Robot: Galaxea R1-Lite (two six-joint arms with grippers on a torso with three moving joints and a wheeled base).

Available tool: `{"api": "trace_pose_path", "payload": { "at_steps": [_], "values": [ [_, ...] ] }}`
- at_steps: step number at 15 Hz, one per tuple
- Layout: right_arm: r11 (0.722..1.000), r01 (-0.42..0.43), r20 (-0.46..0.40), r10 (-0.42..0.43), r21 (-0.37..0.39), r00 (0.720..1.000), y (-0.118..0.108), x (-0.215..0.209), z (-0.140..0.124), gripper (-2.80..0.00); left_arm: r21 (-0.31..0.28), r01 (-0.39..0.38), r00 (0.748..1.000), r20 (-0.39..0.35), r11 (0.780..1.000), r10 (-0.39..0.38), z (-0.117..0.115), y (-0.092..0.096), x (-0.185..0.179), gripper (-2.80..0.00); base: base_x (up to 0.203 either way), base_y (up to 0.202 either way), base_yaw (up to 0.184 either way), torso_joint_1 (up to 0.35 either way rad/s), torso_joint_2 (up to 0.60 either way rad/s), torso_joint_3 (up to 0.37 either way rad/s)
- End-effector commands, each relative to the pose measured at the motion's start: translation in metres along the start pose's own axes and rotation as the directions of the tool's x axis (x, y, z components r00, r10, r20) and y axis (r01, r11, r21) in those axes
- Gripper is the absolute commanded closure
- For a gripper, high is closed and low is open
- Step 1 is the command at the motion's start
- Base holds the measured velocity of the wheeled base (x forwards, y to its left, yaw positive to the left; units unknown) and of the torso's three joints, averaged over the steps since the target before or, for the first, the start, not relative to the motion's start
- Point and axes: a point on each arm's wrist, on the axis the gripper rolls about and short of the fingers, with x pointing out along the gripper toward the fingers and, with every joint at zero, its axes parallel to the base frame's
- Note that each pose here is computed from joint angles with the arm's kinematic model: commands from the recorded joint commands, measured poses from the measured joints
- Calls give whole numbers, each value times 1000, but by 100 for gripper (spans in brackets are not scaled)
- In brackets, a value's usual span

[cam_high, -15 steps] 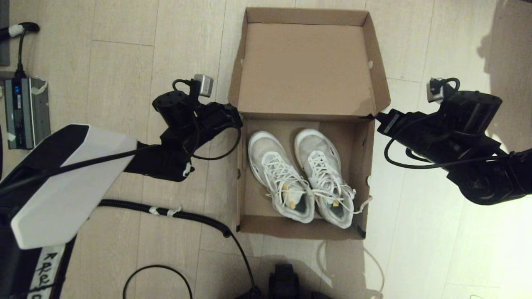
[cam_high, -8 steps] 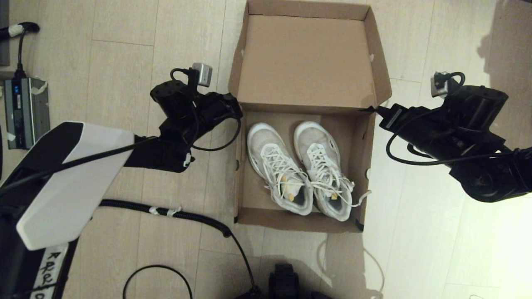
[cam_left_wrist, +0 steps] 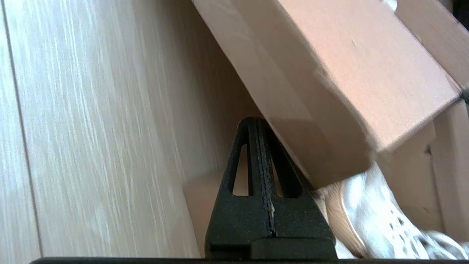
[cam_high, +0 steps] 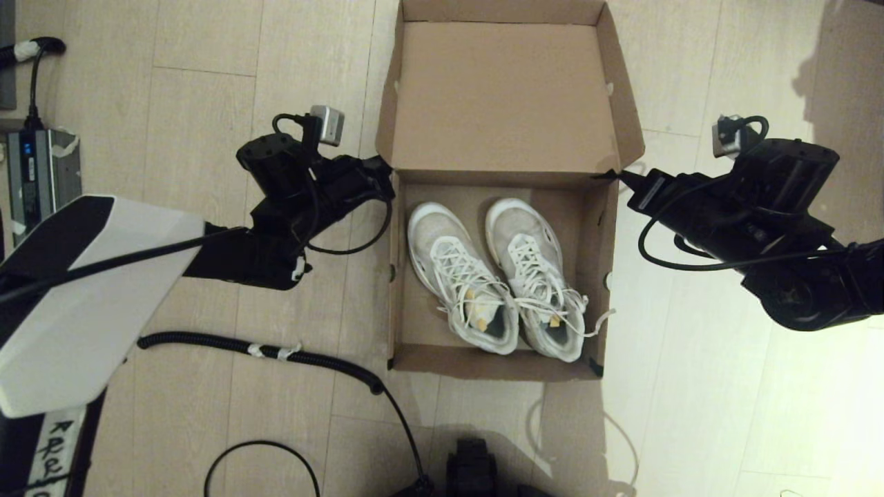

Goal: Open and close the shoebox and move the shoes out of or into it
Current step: Close the shoe box

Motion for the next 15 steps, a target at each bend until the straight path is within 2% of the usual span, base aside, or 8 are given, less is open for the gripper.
{"api": "trace_pose_path", "payload": {
  "at_steps": [1,2,10,13,15],
  "values": [
    [1000,2,-4,-2,0,1000,-1,0,-2,0,-6,4,1000,-10,1000,-4,10,-8,-13,0,0,0,0,0,0,0],
    [1000,4,-7,-4,-1,1000,-2,0,-3,0,5,4,1000,9,1000,-5,16,-10,-16,0,0,0,0,0,0,0],
    [999,14,-9,-14,-40,1000,-7,5,-6,0,26,-12,999,43,1000,10,21,3,-10,0,0,0,0,0,0,0],
    [999,18,-10,-18,-30,1000,-10,7,-8,0,17,-14,999,38,1000,13,20,5,-6,0,0,0,0,0,0,0],
    [1000,13,-1,-13,-27,1000,-10,11,-7,0,-12,-16,999,43,1000,17,20,8,-5,0,0,0,0,0,0,0]
  ]
}}
